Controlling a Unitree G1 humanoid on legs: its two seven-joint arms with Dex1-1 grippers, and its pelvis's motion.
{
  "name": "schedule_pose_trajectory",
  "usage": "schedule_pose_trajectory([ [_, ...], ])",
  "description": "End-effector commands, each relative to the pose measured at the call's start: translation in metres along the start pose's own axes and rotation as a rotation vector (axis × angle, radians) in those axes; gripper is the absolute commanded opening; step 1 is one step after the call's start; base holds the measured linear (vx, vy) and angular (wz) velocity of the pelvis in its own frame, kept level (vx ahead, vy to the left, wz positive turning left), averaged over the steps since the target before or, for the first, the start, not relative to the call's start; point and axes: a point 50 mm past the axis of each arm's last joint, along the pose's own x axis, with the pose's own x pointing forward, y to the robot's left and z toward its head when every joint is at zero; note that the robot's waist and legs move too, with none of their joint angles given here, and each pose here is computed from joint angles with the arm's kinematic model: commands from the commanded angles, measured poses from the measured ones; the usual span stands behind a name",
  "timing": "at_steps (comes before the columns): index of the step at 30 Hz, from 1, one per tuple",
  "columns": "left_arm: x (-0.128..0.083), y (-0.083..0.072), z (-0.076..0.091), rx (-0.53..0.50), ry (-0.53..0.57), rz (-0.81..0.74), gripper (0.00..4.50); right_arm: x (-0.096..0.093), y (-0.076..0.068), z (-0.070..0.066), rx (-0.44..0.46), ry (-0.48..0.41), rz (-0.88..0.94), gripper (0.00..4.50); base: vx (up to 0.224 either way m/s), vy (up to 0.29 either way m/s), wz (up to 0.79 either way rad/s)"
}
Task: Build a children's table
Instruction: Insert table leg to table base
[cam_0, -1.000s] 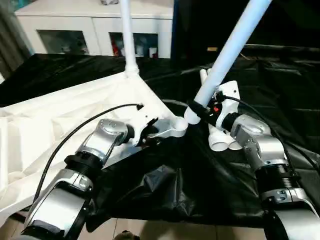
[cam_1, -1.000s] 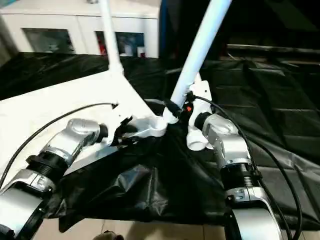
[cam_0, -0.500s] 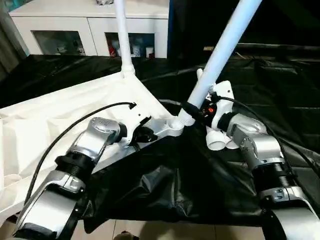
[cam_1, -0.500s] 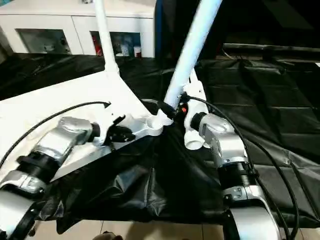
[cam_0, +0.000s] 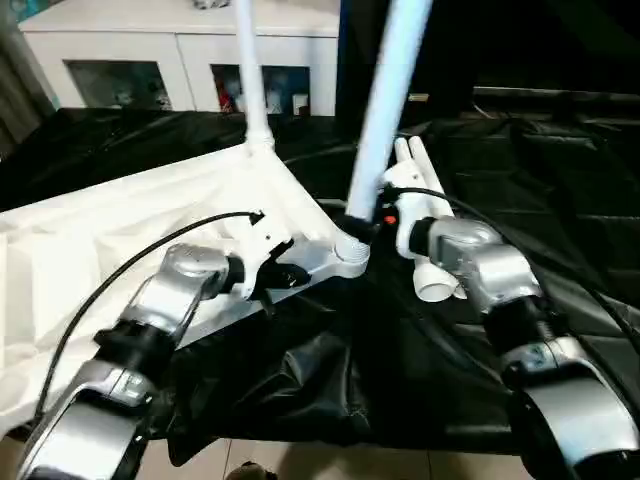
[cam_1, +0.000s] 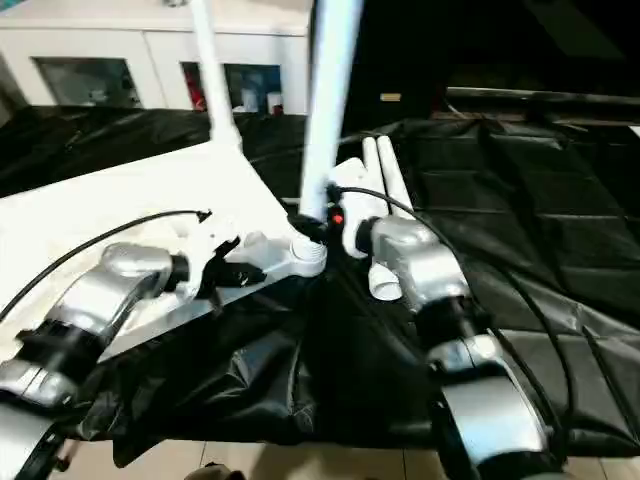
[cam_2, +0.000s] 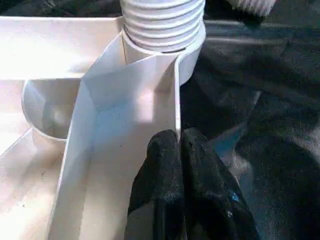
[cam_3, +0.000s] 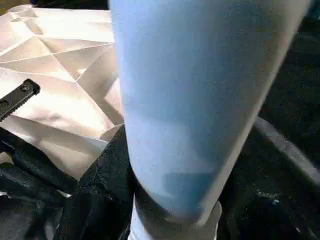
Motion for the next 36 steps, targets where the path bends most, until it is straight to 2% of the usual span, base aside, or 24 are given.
schedule_pose_trajectory([
  [1,0.002,-0.009,0.004,0.062,0.008,-0.077,0.00,0.002,-0.002,-0.005,0.004,0.072,0.004,1.88,0.000,0.000,0.00],
  [10,0.000,-0.010,-0.003,0.058,0.028,-0.085,0.00,0.001,0.000,-0.014,0.045,0.159,0.074,1.88,0.000,0.000,0.00],
  [19,0.000,-0.012,-0.002,0.062,0.035,-0.102,0.00,-0.002,-0.003,-0.020,0.133,0.124,0.075,1.88,0.000,0.000,0.00],
  [21,0.001,-0.011,-0.001,0.062,0.034,-0.100,0.00,-0.006,-0.005,-0.024,0.178,0.094,0.077,1.88,0.000,0.000,0.00],
  [22,0.001,-0.011,-0.001,0.063,0.033,-0.096,0.00,-0.010,-0.007,-0.031,0.218,0.069,0.075,1.88,0.000,0.000,0.00],
  [27,0.001,-0.010,0.000,0.062,0.032,-0.091,0.00,-0.016,-0.009,-0.044,0.267,0.042,0.063,1.88,0.000,0.000,0.00],
  [31,0.002,-0.008,0.000,0.063,0.031,-0.071,0.00,-0.023,-0.008,-0.065,0.341,-0.022,0.025,1.88,0.000,0.000,0.00],
  [32,0.002,-0.007,-0.001,0.064,0.031,-0.068,0.00,-0.025,-0.007,-0.070,0.352,-0.029,0.012,1.88,0.000,0.000,0.00],
  [36,0.003,-0.005,0.000,0.069,0.033,-0.055,0.00,-0.028,-0.006,-0.078,0.346,-0.057,-0.014,1.88,0.000,0.000,0.00],
])
